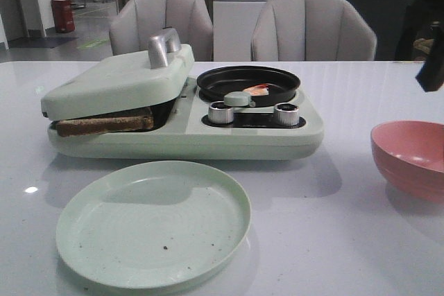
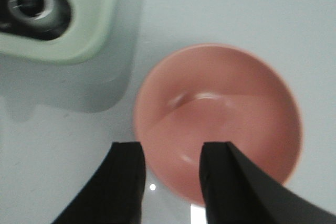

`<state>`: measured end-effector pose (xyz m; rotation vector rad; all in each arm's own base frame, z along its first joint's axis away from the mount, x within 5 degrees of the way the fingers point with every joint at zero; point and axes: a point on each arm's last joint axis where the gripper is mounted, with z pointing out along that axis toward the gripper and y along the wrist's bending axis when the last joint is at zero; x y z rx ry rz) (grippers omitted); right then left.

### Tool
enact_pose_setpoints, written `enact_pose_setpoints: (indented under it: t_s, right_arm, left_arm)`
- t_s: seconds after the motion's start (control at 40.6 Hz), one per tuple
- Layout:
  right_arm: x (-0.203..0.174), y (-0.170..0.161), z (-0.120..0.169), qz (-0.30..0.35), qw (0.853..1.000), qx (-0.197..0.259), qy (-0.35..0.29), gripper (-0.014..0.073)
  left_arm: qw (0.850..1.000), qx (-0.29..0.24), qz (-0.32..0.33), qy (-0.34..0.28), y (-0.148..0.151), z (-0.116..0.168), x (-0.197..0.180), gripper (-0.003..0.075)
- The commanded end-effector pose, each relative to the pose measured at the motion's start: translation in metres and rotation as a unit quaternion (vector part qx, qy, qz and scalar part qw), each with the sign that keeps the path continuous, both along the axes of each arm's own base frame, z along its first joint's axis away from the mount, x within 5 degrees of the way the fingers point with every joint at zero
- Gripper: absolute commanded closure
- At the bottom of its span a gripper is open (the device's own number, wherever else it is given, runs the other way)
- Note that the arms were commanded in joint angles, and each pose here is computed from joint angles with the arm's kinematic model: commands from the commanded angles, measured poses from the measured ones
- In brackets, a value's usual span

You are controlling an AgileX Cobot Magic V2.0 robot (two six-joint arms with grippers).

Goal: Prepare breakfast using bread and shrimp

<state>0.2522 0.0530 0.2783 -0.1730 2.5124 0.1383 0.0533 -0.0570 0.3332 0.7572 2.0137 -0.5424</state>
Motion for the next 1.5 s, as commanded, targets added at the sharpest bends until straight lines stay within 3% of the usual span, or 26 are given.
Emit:
enact_pose_setpoints:
  t_s: [0.0,0.148,0.345,0.566,0.886,0.96,1.231,1.477]
  right_arm:
    - [-0.025,0.014,0.02,0.047,0.997,0.004,-0.057,0.0207]
    - [-0.068,0.022,0.021,0.091,0.993,0.014,-0.069,0.0207]
    - [-0.121,-0.002,0.026,0.074,0.995,0.006,-0.063,0.0207]
    - [-0.176,-0.029,0.03,0.052,0.991,0.012,-0.126,0.0207]
    - [-0.207,-0.042,0.012,0.048,0.984,0.028,-0.167,0.0211]
    - [-0.208,-0.042,0.012,0.046,0.984,0.03,-0.168,0.0256]
    - [-0.208,-0.042,0.013,0.046,0.984,0.031,-0.169,0.0561]
    - [-0.207,-0.042,0.012,0.046,0.984,0.031,-0.17,0.0559]
  left_arm:
    - [0.999,-0.037,0.007,-0.027,-0.002,0.013,0.002,0.0619]
    - [0.999,-0.037,0.007,-0.027,-0.002,0.013,0.002,0.0619]
    - [0.999,-0.037,0.007,-0.027,-0.002,0.013,0.002,0.0619]
    - [0.999,-0.037,0.007,-0.027,-0.002,0.013,0.002,0.0619]
    - [0.999,-0.037,0.007,-0.027,-0.002,0.013,0.002,0.0619]
    - [0.999,-0.037,0.007,-0.027,-0.002,0.013,0.002,0.0619]
    - [0.999,-0.037,0.007,-0.027,-0.002,0.013,0.002,0.0619]
    - [0.999,-0.037,0.007,-0.027,-0.002,0.013,0.002,0.0619]
